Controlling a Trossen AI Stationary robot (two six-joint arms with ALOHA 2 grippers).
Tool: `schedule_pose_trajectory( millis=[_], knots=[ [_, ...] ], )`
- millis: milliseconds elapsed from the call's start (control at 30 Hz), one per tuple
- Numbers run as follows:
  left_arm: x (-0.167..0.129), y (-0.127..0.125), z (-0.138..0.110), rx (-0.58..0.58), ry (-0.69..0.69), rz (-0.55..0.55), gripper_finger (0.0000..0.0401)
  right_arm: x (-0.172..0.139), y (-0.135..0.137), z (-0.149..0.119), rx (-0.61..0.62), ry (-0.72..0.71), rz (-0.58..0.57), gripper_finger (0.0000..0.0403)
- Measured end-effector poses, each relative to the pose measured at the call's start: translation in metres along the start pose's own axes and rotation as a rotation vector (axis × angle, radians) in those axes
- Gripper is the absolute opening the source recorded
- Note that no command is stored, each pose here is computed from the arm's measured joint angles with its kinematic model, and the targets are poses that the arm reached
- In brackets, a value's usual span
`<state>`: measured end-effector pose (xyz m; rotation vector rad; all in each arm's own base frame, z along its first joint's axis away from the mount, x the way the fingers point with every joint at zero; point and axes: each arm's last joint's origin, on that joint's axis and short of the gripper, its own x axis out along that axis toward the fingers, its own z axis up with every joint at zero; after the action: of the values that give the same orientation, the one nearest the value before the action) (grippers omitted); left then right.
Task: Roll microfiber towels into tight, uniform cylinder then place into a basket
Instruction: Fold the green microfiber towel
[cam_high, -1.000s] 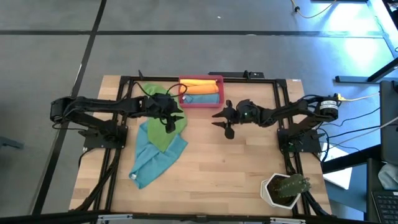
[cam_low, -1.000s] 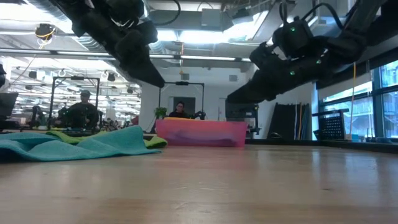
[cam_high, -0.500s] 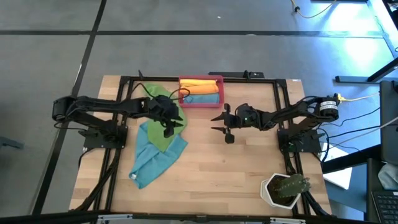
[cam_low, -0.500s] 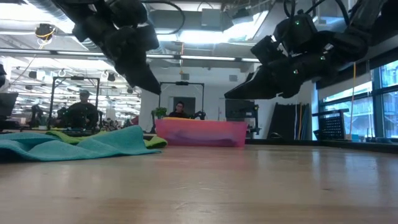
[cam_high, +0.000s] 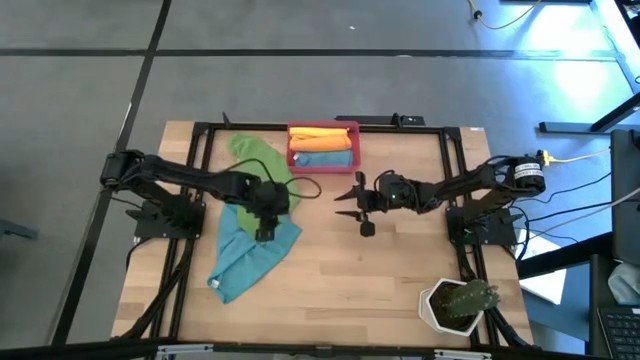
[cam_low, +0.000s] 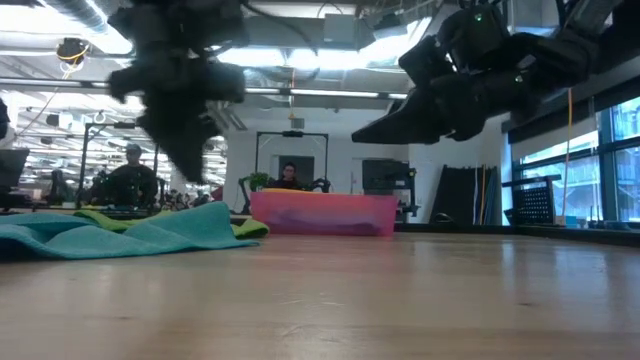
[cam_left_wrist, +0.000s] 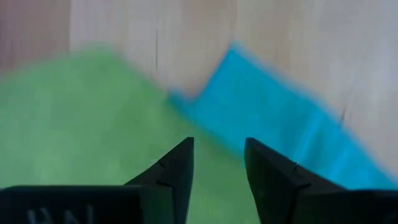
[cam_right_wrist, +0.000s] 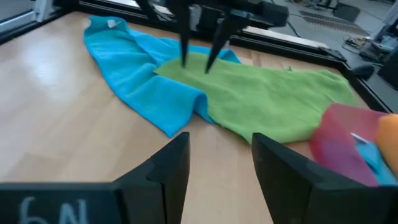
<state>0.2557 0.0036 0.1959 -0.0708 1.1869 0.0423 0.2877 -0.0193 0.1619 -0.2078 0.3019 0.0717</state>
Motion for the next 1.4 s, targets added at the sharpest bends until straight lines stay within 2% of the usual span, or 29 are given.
schedule_pose_trajectory(
  millis=[133, 267, 400, 567, 733, 867, 1000, 1100, 1267, 1400],
  knots=[
    [-0.002, -0.006, -0.014, -0.060, 0.148, 0.027, 0.0130, 0.001, 0.012, 0.003, -0.014, -0.003, 0.012, 0.0173],
    [-0.002, -0.019, -0.020, -0.106, 0.198, 0.039, 0.0130, 0.002, 0.021, 0.005, -0.032, 0.018, -0.033, 0.0173],
    [-0.001, -0.040, -0.026, -0.018, 0.197, 0.032, 0.0130, 0.002, 0.024, 0.003, -0.040, 0.051, -0.082, 0.0173],
    [0.003, -0.059, -0.040, 0.116, 0.180, 0.151, 0.0130, 0.002, 0.026, 0.002, -0.063, 0.066, -0.083, 0.0173],
    [0.011, -0.072, -0.055, 0.191, 0.169, 0.155, 0.0130, 0.002, 0.026, 0.002, -0.066, 0.073, -0.081, 0.0173],
    [0.018, -0.077, -0.059, 0.234, 0.121, 0.131, 0.0130, 0.002, 0.026, 0.002, -0.063, 0.073, -0.082, 0.0173],
    [0.019, -0.077, -0.057, 0.258, 0.084, 0.169, 0.0130, 0.002, 0.026, 0.002, -0.063, 0.072, -0.083, 0.0173],
    [0.018, -0.077, -0.057, 0.286, 0.085, 0.177, 0.0130, 0.002, 0.026, 0.002, -0.062, 0.072, -0.084, 0.0173],
    [0.019, -0.080, -0.059, 0.329, 0.112, 0.101, 0.0130, 0.002, 0.026, 0.002, -0.061, 0.072, -0.084, 0.0173],
    [0.018, -0.080, -0.059, 0.345, 0.109, 0.117, 0.0130, 0.002, 0.026, 0.002, -0.061, 0.072, -0.084, 0.0173]
  ],
)
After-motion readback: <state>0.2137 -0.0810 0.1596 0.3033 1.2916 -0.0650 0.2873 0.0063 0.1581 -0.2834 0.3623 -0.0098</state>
